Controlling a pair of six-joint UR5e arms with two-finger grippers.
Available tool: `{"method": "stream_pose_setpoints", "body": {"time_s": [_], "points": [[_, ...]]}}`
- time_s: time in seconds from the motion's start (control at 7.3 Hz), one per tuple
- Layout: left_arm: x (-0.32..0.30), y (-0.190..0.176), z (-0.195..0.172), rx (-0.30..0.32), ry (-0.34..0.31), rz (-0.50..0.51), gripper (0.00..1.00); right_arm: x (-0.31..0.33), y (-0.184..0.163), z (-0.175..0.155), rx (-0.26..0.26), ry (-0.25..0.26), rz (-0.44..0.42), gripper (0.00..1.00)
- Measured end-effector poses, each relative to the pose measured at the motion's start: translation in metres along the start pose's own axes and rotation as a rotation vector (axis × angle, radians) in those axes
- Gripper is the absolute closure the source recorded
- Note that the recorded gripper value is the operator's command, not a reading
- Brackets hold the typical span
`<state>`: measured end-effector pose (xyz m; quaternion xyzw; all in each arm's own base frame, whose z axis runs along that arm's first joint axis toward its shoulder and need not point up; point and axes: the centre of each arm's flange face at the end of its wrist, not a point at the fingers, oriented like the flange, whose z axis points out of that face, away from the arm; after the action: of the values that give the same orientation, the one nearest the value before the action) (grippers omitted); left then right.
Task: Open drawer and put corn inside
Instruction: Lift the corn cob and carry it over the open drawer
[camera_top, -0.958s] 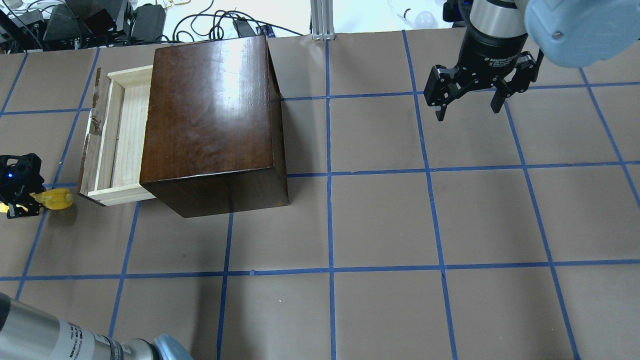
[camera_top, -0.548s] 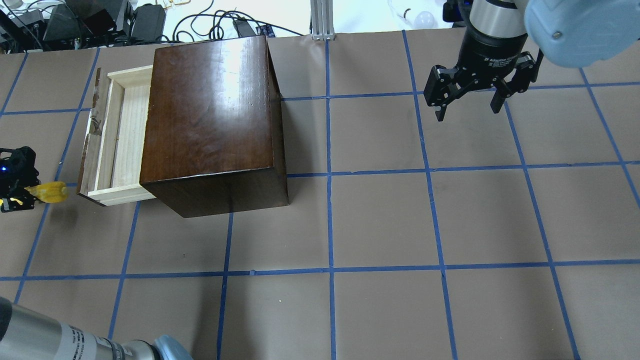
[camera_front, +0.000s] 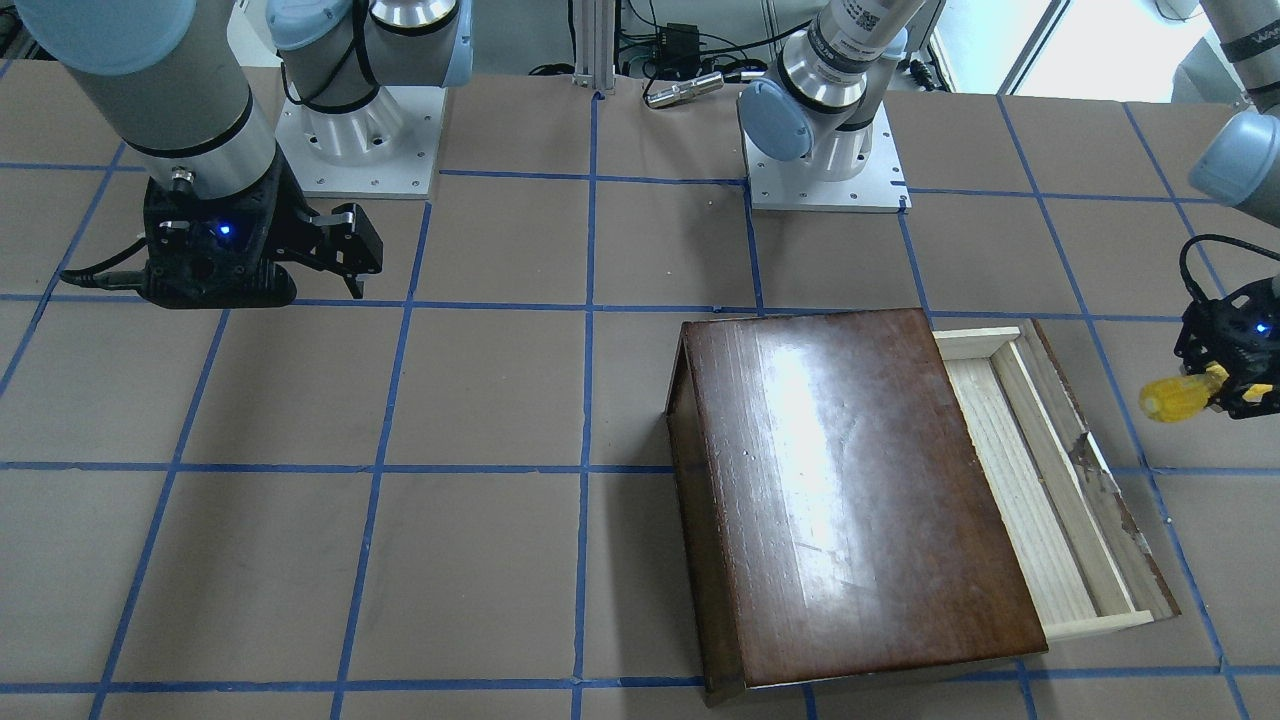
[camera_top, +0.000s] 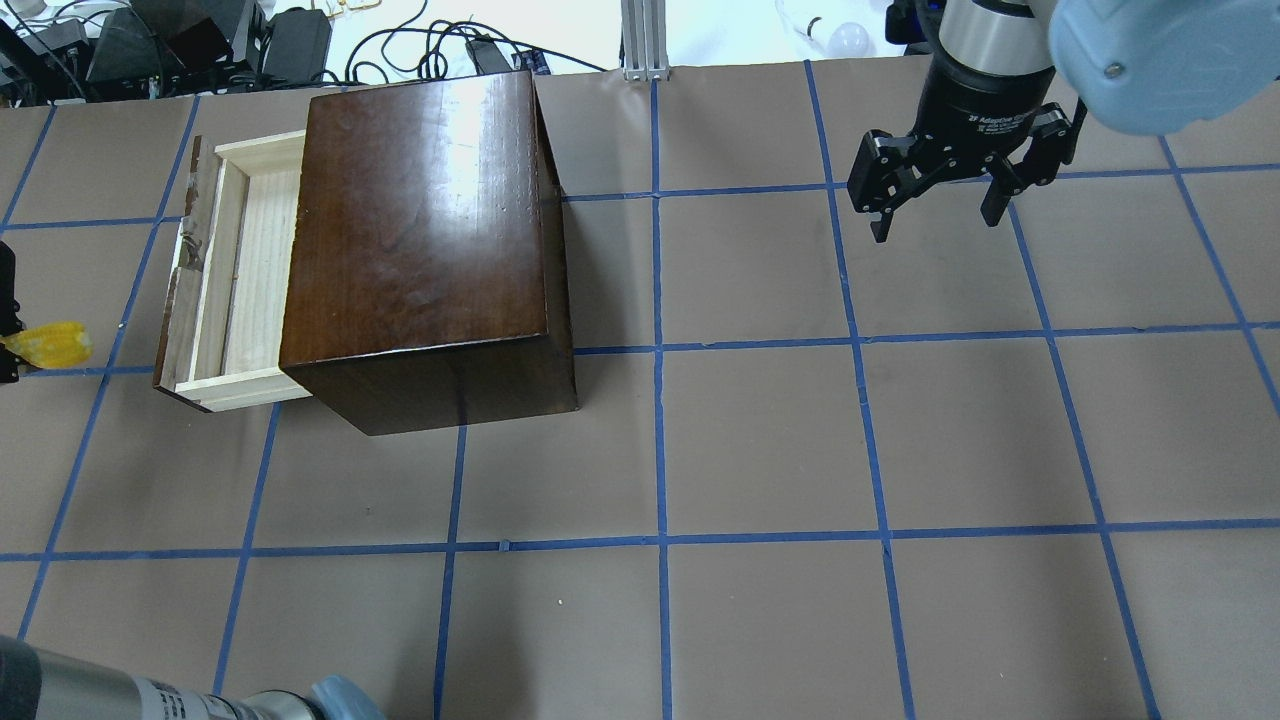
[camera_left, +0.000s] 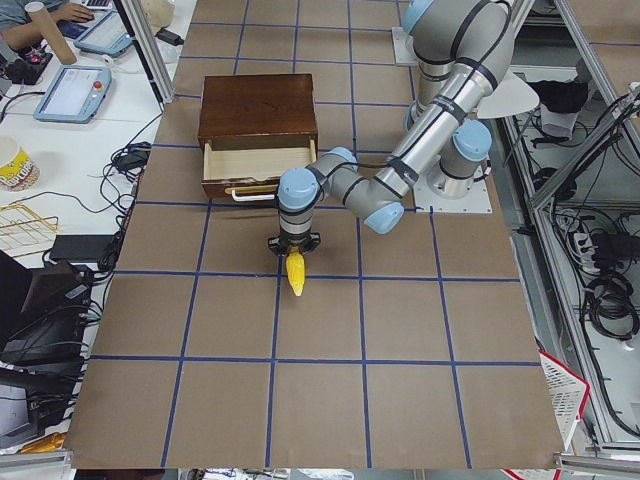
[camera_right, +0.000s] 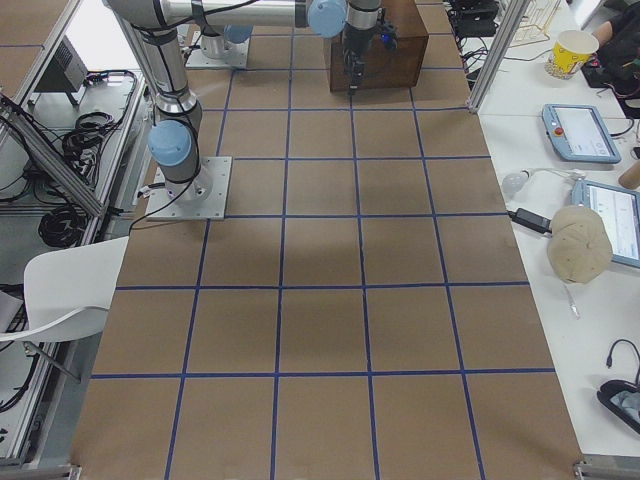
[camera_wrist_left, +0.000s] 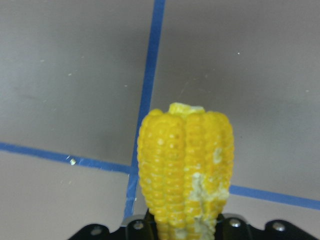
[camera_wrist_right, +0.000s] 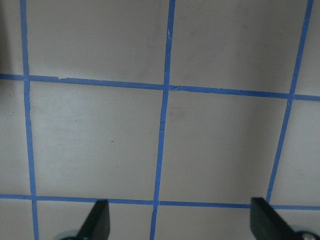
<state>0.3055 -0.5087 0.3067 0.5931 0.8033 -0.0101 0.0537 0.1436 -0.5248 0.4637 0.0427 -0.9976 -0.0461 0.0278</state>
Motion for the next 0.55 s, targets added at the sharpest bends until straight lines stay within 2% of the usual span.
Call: {"method": "stream_pose_setpoints", "body": {"time_s": [0.14,0.55], "points": [[-0.009,-0.016,-0.028,0.001,0.000,-0.072,1.00,0.000,0.000,0.000,0.000,0.000,0.000,0.00],[-0.028,-0.069,-0.095,0.052,0.007,-0.432,1.00,0.000,0.000,0.000,-0.001,0.000,0.000,0.00]]}}
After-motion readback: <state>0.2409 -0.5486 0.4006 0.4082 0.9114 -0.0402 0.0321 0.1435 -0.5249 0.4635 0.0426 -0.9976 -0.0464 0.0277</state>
